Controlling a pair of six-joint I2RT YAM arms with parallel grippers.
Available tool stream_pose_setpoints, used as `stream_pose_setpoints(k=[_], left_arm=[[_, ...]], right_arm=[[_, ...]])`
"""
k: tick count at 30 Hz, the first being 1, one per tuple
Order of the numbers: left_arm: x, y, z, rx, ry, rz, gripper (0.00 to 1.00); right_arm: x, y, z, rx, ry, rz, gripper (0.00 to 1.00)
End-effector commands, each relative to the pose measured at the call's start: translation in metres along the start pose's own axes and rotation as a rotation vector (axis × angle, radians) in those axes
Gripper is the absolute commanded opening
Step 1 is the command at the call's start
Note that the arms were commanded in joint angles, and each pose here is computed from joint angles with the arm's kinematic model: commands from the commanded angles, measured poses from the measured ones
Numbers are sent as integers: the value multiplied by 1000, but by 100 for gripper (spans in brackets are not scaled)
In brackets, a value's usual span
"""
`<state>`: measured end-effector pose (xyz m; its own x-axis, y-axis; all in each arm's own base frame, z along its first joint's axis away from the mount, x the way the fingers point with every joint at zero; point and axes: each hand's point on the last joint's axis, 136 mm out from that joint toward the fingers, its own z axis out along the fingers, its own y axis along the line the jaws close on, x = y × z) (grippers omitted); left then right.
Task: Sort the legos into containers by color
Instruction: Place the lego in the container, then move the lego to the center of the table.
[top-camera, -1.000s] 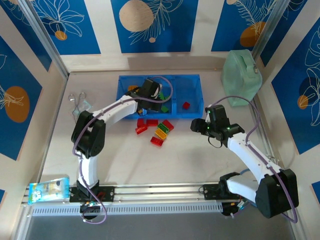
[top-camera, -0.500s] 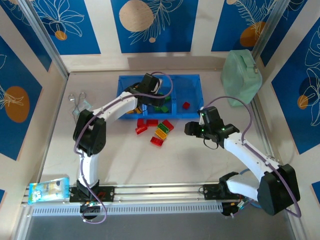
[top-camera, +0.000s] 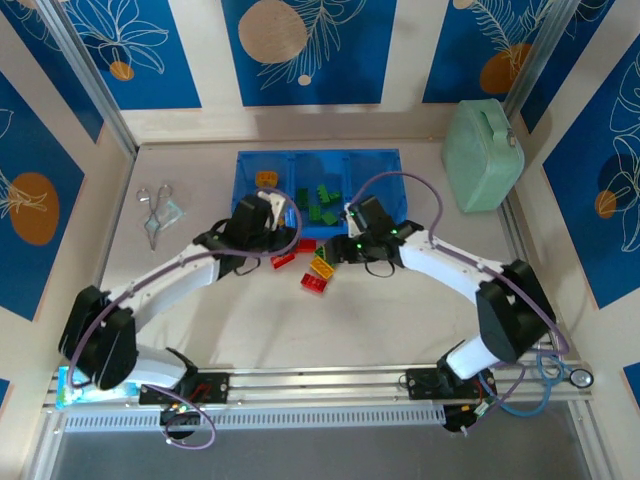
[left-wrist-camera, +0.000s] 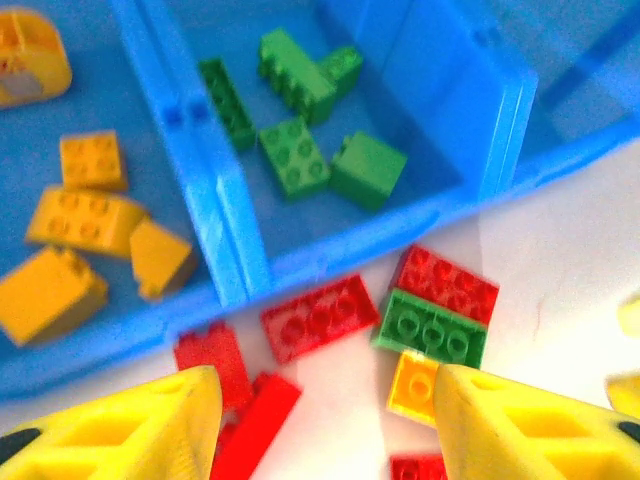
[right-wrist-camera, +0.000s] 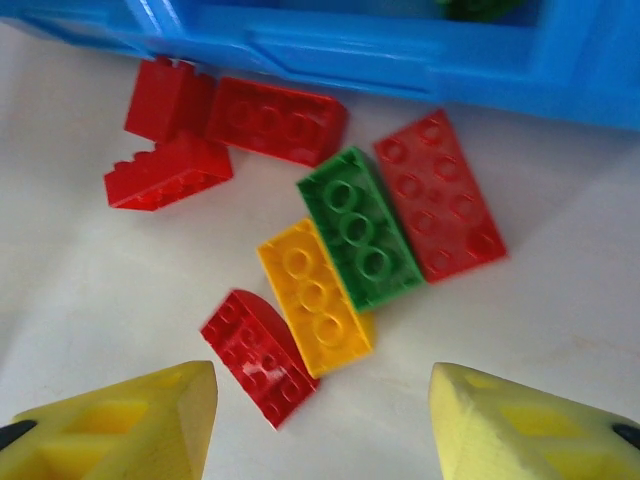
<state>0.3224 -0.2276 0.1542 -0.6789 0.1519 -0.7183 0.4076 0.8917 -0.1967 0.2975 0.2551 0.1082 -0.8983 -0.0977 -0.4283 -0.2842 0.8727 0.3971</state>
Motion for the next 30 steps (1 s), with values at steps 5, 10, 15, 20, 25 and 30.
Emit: stream_pose_setpoints(k=[5,10,15,20,25,30], left_arm=[[54,24,-22,-62,8,-86,58],[71,34,-34,-89,-6,-111,58],[74,39,-38,-109,-9,-107,57],[68,35,-36,-95,-19,-107,57],[66,33,-33,-88,-14,-106,57],[64,31,-31,-79,-16,-106,57]], right_arm=[[-11,23,39,-31,89,-87,59],[-15,25,58,-25,133,-96,60],[-8,27,69,-20,161,-103,59],[4,23,75,-8,189,-94,59],[20,11,73,20,207,-76,59],[36,-2,67,41,218,-53,59]])
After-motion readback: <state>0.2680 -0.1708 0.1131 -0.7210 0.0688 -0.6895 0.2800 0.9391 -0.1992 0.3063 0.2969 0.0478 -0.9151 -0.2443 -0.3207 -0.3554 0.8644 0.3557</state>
